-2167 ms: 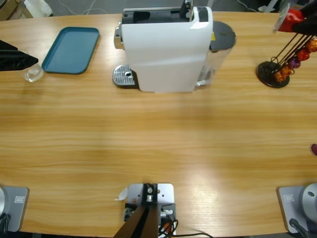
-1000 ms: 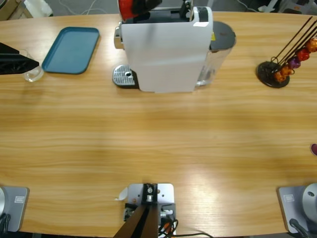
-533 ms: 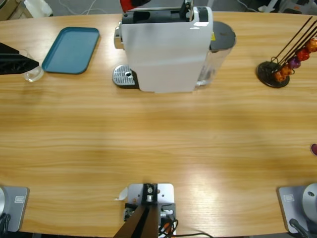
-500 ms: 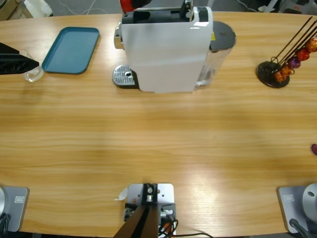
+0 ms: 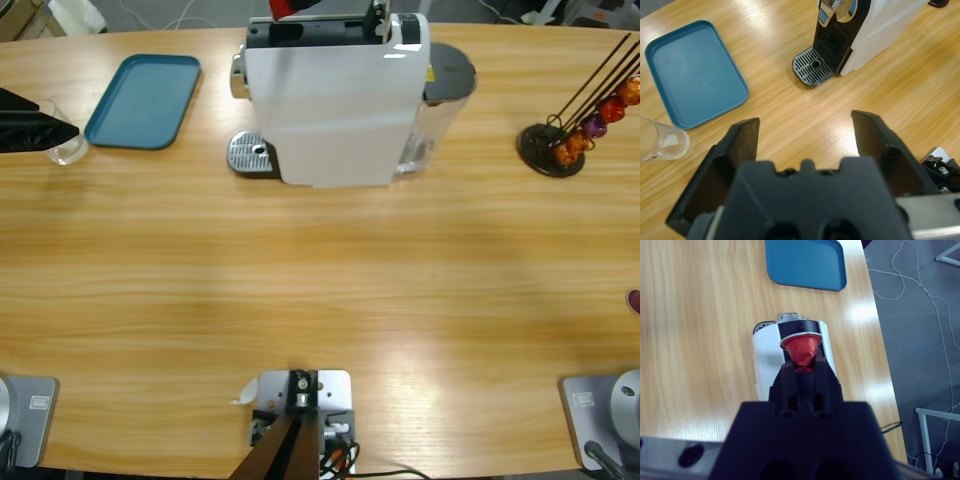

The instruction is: Pour coffee

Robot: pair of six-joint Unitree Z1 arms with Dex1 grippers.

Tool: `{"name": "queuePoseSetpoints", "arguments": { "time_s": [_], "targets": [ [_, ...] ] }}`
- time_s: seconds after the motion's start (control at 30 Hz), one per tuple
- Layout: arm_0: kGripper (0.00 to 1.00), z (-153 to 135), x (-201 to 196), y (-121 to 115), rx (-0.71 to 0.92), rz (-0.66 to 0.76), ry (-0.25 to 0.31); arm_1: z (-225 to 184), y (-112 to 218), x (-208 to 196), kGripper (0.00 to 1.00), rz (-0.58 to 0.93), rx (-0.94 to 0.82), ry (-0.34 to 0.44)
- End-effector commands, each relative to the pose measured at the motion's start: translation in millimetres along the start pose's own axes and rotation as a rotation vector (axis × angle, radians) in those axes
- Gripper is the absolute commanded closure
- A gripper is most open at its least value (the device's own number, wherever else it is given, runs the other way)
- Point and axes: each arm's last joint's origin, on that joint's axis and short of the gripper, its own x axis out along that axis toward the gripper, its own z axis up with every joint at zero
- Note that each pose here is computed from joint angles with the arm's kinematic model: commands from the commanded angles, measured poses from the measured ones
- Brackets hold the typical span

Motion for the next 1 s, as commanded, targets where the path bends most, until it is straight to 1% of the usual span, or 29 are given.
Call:
{"name": "queuePoseSetpoints", "arguments": {
  "time_s": [0.03,0.6,0.73,1.0],
  "targets": [
    [0.082,-10,0,0,-0.004,-0.017,0.015,-7,-6,37,1.000,0.074,0.007,0.048],
    [0.081,-10,-1,-1,-0.002,-0.021,0.007,-11,-4,47,1.000,0.099,0.015,0.079],
    [0.012,-10,-3,-1,-0.001,-0.020,0.001,-12,-4,48,1.000,0.102,0.016,0.082],
    [0.009,-10,-3,-1,-0.001,-0.021,0.000,-11,-5,53,1.000,0.105,0.016,0.083]
  ]
}}
